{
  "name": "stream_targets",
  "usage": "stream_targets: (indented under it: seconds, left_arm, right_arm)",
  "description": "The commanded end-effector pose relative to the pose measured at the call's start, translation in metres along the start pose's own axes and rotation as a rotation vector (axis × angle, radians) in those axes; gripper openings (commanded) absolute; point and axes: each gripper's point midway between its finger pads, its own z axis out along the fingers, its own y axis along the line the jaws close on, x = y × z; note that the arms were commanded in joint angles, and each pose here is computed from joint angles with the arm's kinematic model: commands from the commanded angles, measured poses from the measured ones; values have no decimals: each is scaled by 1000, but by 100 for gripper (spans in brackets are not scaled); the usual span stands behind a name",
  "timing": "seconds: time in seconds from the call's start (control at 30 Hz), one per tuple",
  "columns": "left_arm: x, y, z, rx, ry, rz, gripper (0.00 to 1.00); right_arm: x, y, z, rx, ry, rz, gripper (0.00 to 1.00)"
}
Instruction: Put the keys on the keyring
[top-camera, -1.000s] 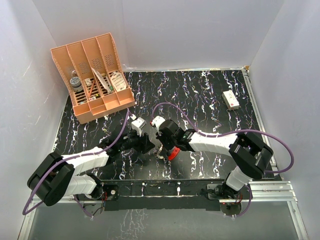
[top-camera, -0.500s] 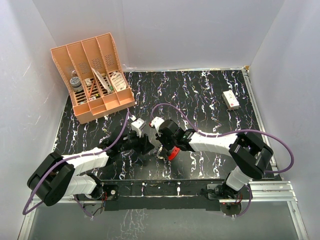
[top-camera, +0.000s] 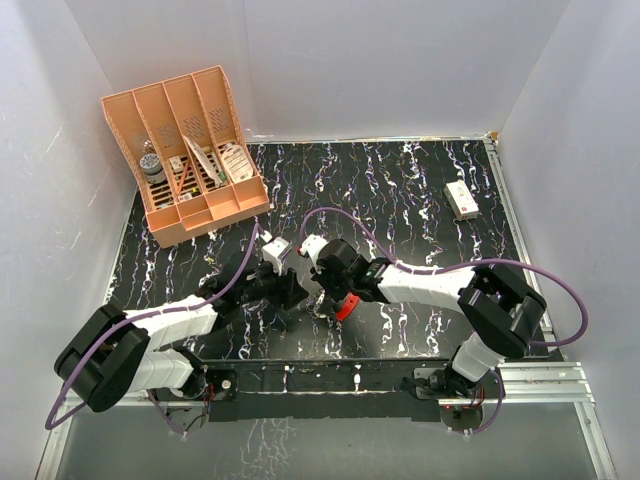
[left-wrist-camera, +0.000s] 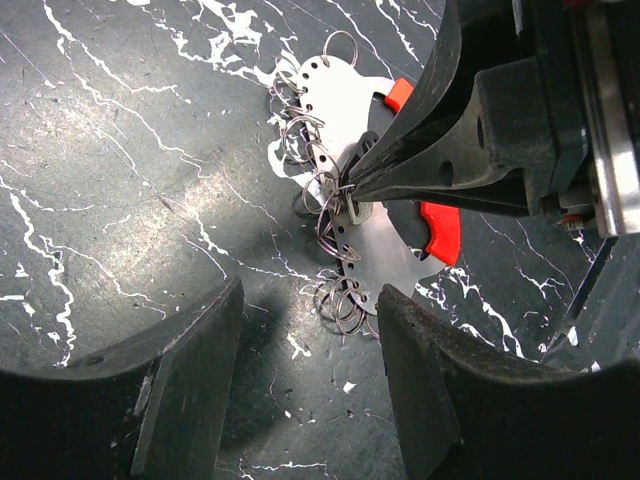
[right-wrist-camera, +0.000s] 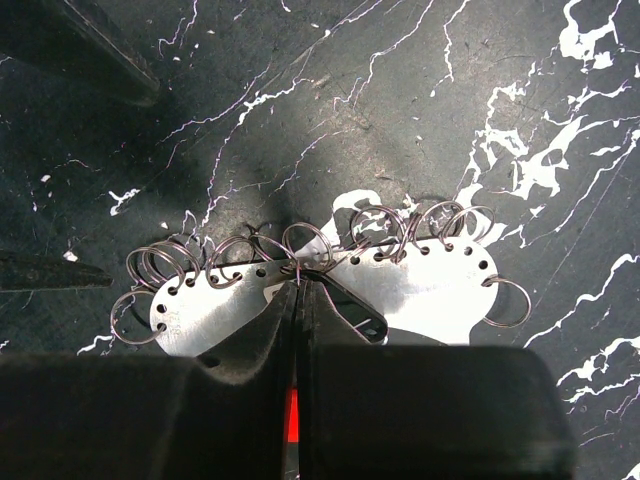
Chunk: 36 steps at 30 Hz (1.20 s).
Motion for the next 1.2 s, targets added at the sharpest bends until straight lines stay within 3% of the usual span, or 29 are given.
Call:
stream_targets:
  seconds: [0.0,0.57,1.17]
  left_arm:
    - [-1,2,-3,-7,-14,6,54]
    - [4,28,-12,-140,-26,-73,51]
    - [7,33,-14,-144,-29,-97,51]
  right_arm:
    - [-38,2,-7,-4,-116,-19,0]
    - [-44,8,-6,-17,-125,-42,0]
    - [-39,12,-3,-20,-98,-88,0]
